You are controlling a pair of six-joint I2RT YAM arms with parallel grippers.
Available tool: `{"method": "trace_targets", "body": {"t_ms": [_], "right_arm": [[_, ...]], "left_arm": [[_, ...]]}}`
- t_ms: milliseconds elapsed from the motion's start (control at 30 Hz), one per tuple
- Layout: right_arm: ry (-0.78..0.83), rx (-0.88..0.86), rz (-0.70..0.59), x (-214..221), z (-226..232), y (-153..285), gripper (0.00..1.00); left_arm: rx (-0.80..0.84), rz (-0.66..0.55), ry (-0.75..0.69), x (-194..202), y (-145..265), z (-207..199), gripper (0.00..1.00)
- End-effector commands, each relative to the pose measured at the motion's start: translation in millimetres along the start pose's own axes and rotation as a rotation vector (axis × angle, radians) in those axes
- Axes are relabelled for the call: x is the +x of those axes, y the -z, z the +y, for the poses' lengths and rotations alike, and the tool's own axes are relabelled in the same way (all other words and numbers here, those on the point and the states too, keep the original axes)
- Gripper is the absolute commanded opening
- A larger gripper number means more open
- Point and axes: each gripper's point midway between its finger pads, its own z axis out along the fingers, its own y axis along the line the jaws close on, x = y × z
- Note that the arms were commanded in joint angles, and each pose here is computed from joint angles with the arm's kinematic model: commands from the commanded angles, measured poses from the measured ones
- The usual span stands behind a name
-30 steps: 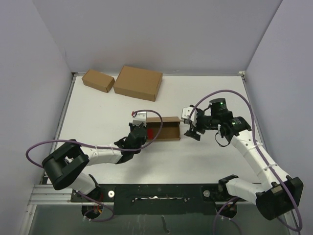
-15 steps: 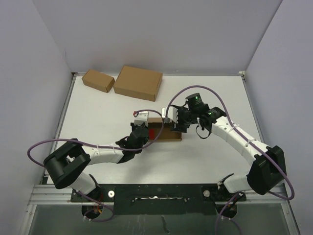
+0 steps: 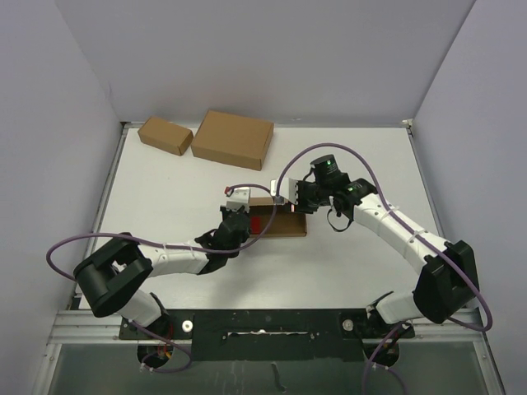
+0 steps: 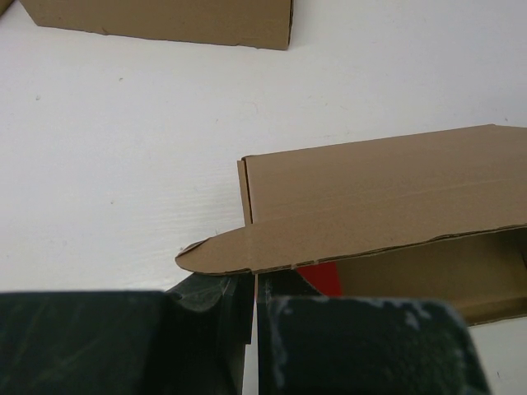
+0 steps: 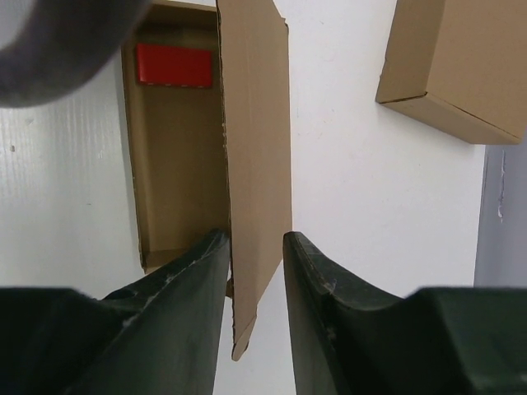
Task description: Fold the paper box
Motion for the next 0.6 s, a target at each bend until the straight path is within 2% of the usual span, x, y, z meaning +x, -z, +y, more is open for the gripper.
{"method": "trace_targets", "body": {"t_ms": [0, 100, 367, 567], "right_arm": [[0.042, 0.042, -0.014, -6.3, -12.0, -1.5, 0.32], [0.041, 0.042, -0.010, -4.6, -11.0, -2.5, 0.27], [0.051, 0.029, -0.024, -5.0, -4.2, -0.6, 0.00], [0.060, 0.020, -0.031, -3.2, 3.0, 0.5, 0.00]], "left_arm": [[0.037, -0.008, 0.027, -7.4, -3.1, -15.6, 0.00], [0.039, -0.008, 0.027, -7.2, -3.1, -15.9, 0.00], [0.042, -0.008, 0.028, -7.5, -2.4, -15.9, 0.00], [0.048, -0.012, 0.038, -9.9, 0.2, -15.2, 0.00]]}}
